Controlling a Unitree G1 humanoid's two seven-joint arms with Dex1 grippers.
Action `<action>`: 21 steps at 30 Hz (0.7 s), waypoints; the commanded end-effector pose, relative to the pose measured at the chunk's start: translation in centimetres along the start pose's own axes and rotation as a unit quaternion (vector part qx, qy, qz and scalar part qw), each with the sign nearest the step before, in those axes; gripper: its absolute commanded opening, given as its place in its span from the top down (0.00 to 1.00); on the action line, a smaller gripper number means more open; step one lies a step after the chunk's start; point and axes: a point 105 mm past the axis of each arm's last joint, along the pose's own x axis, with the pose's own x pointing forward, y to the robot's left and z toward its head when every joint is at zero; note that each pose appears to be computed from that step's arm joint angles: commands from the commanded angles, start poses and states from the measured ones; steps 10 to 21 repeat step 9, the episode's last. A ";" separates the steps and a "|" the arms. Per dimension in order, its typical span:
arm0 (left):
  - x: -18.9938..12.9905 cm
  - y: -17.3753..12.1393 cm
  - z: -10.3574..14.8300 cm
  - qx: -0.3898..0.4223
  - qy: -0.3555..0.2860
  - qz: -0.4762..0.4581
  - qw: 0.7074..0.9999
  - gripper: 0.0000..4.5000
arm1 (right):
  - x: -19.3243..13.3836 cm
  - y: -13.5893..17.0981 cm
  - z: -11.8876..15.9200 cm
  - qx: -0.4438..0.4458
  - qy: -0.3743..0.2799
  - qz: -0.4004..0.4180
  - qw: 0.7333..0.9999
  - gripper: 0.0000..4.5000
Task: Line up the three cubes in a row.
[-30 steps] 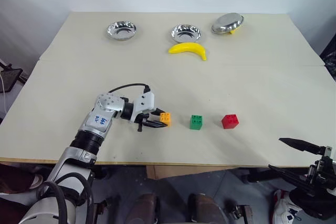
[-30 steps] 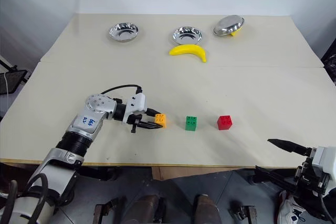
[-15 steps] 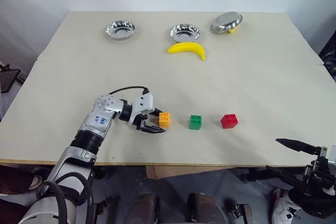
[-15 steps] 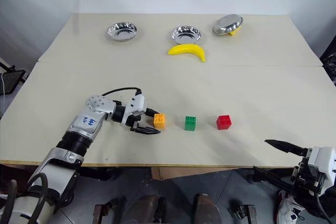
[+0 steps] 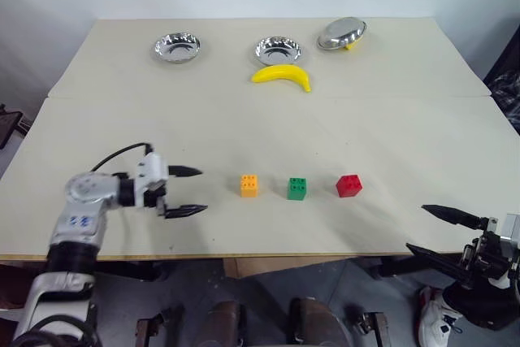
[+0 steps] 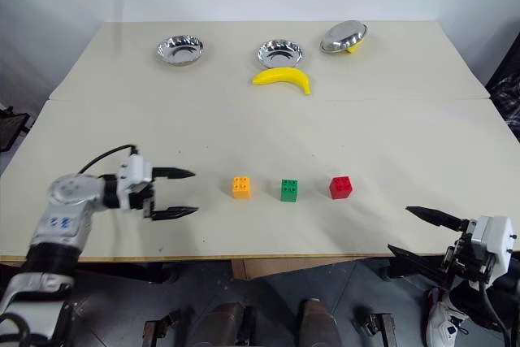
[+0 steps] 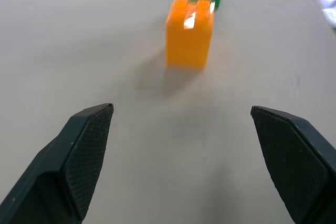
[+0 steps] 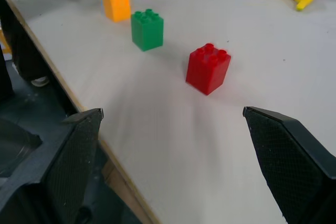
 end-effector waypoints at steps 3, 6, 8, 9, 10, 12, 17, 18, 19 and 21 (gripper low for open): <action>-4.5 -1.0 0.3 0.006 -0.007 0.081 0.997 0.01 | -0.3 -1.2 0.2 -0.018 0.007 0.018 1.000 0.00; -6.5 -1.6 0.2 0.010 0.010 0.122 0.992 0.01 | -0.8 -3.1 0.4 -0.036 0.025 0.026 0.999 0.00; -6.9 -1.7 0.4 0.007 0.008 0.134 0.991 0.01 | -0.9 -3.8 0.3 -0.042 0.031 0.029 0.998 0.00; -6.9 -1.7 0.4 0.006 0.011 0.139 0.990 0.01 | -0.9 -3.9 0.3 -0.042 0.031 0.031 0.998 0.00; -6.9 -1.7 0.4 0.006 0.011 0.139 0.990 0.01 | -0.9 -3.9 0.3 -0.042 0.031 0.031 0.998 0.00; -6.9 -1.7 0.4 0.006 0.011 0.139 0.990 0.01 | -0.9 -3.9 0.3 -0.042 0.031 0.031 0.998 0.00; -6.9 -1.7 0.4 0.006 0.011 0.139 0.990 0.01 | -0.9 -3.9 0.3 -0.042 0.031 0.031 0.998 0.00; -6.9 -1.7 0.4 0.006 0.011 0.139 0.990 0.01 | -0.9 -3.9 0.3 -0.042 0.031 0.031 0.998 0.00; -6.9 -1.7 0.4 0.006 0.011 0.139 0.990 0.01 | -0.9 -3.9 0.3 -0.042 0.031 0.031 0.998 0.00; -6.9 -1.7 0.4 0.006 0.011 0.139 0.990 0.01 | -0.9 -3.9 0.3 -0.042 0.031 0.031 0.998 0.00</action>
